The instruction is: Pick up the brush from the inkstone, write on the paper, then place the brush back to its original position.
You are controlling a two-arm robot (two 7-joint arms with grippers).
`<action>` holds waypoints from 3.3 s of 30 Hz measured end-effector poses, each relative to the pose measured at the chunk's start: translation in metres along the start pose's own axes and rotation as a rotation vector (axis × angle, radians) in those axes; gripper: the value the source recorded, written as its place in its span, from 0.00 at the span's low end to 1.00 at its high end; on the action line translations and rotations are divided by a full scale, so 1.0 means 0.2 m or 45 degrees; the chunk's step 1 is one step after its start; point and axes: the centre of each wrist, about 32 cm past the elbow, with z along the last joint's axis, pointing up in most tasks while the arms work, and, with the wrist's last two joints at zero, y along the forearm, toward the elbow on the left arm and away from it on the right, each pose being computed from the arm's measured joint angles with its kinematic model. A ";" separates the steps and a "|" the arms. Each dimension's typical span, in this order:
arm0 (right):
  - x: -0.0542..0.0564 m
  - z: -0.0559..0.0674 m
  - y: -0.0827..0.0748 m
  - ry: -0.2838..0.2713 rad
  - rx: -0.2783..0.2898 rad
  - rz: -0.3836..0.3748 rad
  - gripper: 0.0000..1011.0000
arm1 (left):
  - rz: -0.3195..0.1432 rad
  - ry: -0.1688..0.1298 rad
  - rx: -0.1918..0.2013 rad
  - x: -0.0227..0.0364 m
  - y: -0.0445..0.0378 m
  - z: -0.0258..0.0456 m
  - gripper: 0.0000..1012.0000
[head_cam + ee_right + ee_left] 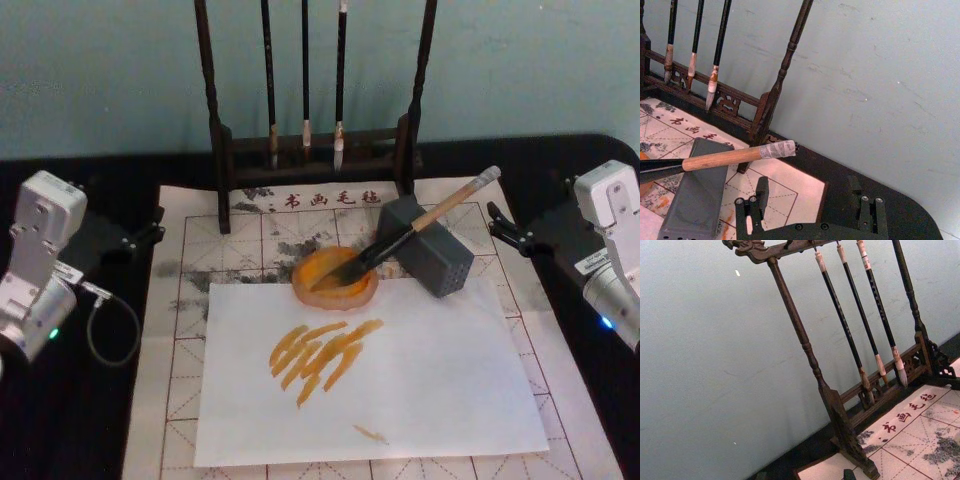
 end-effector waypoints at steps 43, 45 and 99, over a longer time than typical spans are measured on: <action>0.00 0.00 0.00 -0.002 0.000 0.000 0.99 | 0.000 0.000 0.000 0.000 0.000 0.000 0.99; 0.00 0.00 0.00 -0.002 0.000 0.000 0.99 | 0.000 0.000 0.000 0.000 0.000 0.000 0.99; 0.06 -0.08 0.05 1.235 0.025 0.402 0.99 | 0.000 0.000 0.000 0.000 0.000 0.000 0.99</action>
